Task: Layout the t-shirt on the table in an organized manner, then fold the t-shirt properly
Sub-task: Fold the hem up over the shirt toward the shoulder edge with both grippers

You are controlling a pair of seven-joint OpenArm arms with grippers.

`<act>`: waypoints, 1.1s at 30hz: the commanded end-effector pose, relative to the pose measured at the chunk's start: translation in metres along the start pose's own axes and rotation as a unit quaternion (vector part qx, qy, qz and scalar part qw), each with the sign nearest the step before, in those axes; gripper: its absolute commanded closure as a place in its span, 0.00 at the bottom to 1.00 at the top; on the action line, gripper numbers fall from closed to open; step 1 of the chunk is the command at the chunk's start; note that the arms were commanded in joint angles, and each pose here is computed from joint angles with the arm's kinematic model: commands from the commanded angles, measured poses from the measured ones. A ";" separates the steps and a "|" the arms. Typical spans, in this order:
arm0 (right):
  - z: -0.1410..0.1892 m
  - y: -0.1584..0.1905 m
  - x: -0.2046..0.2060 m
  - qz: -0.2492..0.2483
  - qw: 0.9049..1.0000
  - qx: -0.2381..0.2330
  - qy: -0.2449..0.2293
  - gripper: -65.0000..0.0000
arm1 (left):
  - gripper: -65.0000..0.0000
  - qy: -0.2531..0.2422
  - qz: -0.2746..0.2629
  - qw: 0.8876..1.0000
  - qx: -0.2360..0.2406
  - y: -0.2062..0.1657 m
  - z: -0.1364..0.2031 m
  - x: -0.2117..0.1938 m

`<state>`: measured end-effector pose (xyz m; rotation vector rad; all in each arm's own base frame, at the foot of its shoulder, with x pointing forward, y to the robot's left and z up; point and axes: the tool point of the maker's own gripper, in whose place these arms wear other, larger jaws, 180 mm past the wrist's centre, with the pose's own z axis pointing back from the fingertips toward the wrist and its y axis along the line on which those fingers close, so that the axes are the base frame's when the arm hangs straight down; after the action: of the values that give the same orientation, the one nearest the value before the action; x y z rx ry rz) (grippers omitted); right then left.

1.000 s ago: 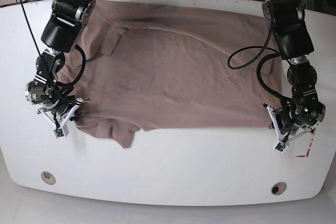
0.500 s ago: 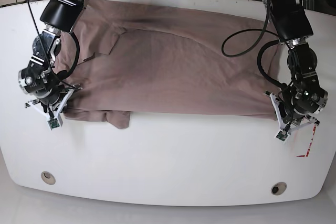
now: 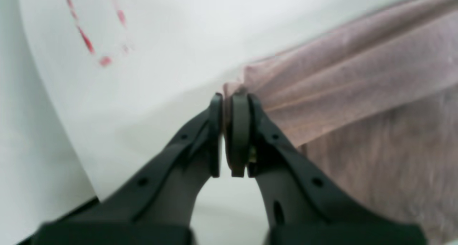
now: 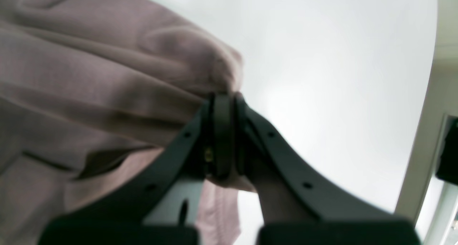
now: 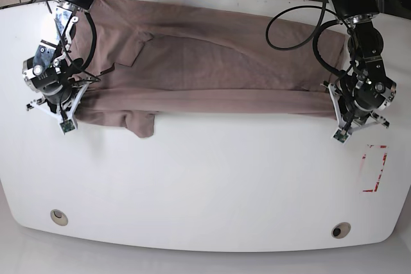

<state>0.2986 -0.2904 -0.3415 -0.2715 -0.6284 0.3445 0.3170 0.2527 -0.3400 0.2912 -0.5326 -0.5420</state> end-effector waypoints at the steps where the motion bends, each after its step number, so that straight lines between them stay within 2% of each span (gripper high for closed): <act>1: 0.005 0.000 -0.001 -0.004 1.000 -0.006 -0.005 1.00 | 0.99 -0.005 -0.006 1.000 0.014 0.006 0.007 -0.001; 8: 0.013 0.011 -0.022 -0.018 1.000 -0.005 0.008 1.00 | 0.99 0.020 -0.017 1.000 0.000 -0.013 0.008 -0.028; 14: 0.023 0.018 -0.029 -0.008 1.000 -0.007 0.009 1.00 | 0.99 0.033 -0.020 0.999 -0.010 -0.023 0.008 -0.041; 26: 0.028 0.015 -0.049 -0.006 0.998 -0.014 0.060 1.00 | 0.99 0.045 -0.022 0.999 -0.016 -0.029 0.008 -0.051; 33: 0.037 0.003 -0.068 -0.024 0.995 -0.032 0.089 1.00 | 0.99 0.057 -0.025 0.998 -0.024 -0.036 0.008 -0.063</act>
<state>0.2220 -0.3007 -0.3613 -0.2989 -0.4634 0.2552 0.2455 0.2503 -0.3839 0.2532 -0.3821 -0.5800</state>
